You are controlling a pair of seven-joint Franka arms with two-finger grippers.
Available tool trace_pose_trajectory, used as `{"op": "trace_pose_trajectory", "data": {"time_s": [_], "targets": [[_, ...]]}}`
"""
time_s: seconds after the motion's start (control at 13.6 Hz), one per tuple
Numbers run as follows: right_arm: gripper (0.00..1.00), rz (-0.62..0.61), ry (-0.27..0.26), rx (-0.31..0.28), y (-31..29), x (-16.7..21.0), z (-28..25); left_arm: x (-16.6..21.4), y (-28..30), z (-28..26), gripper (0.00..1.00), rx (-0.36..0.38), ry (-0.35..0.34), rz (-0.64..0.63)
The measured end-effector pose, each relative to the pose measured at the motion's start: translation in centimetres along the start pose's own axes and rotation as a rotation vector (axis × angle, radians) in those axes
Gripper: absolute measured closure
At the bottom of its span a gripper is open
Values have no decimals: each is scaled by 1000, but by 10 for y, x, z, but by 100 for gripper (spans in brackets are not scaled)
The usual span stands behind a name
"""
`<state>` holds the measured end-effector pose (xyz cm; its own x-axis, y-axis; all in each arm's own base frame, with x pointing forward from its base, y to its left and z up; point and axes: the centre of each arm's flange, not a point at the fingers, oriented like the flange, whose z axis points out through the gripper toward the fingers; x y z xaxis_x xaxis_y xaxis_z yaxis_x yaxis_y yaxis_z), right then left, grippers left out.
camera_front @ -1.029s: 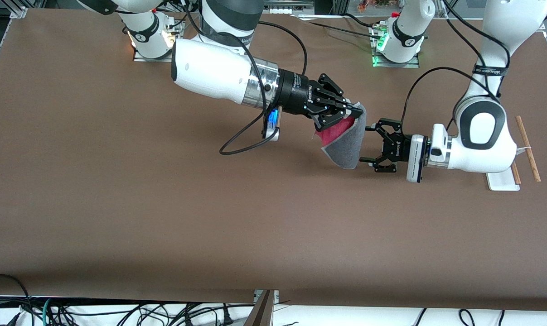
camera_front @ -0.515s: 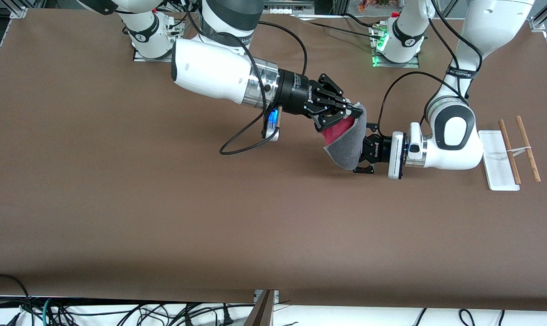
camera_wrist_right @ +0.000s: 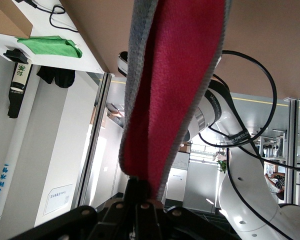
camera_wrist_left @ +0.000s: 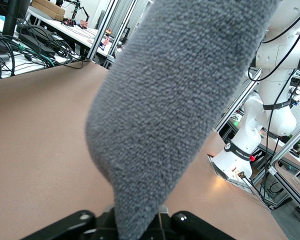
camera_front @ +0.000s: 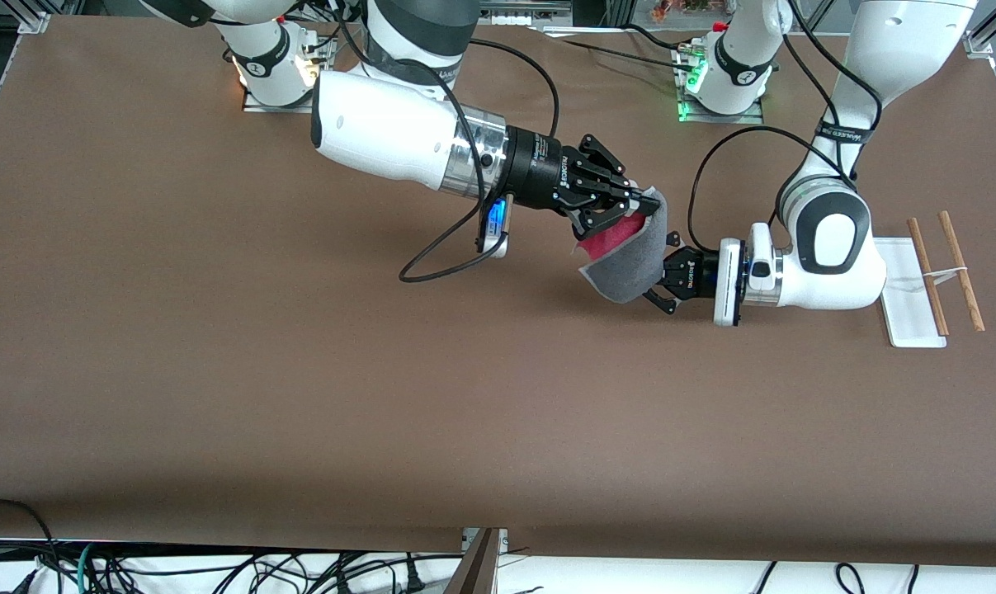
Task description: Pass towel and hang on rack
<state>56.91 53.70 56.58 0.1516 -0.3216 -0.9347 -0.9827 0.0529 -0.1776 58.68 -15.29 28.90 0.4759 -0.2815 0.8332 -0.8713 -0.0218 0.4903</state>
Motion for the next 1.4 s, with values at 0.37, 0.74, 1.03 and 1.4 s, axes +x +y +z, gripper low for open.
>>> {"op": "trace_pose_trajectory", "data": {"time_s": [0.37,0.74,1.03,1.4], "targets": [[98,0,0,1,-1,0,-1,0,0,0,98,0,0,0],[59,9,8,31,-18,9,-15,4,-2,-18,98,13,-16,0],[18,29,30,38,-45,28,-42,24,0,-47,98,14,-148,-21],[0,58,82,-45,-94,72,-108,48,8,-118,98,11,-441,-67]]}}
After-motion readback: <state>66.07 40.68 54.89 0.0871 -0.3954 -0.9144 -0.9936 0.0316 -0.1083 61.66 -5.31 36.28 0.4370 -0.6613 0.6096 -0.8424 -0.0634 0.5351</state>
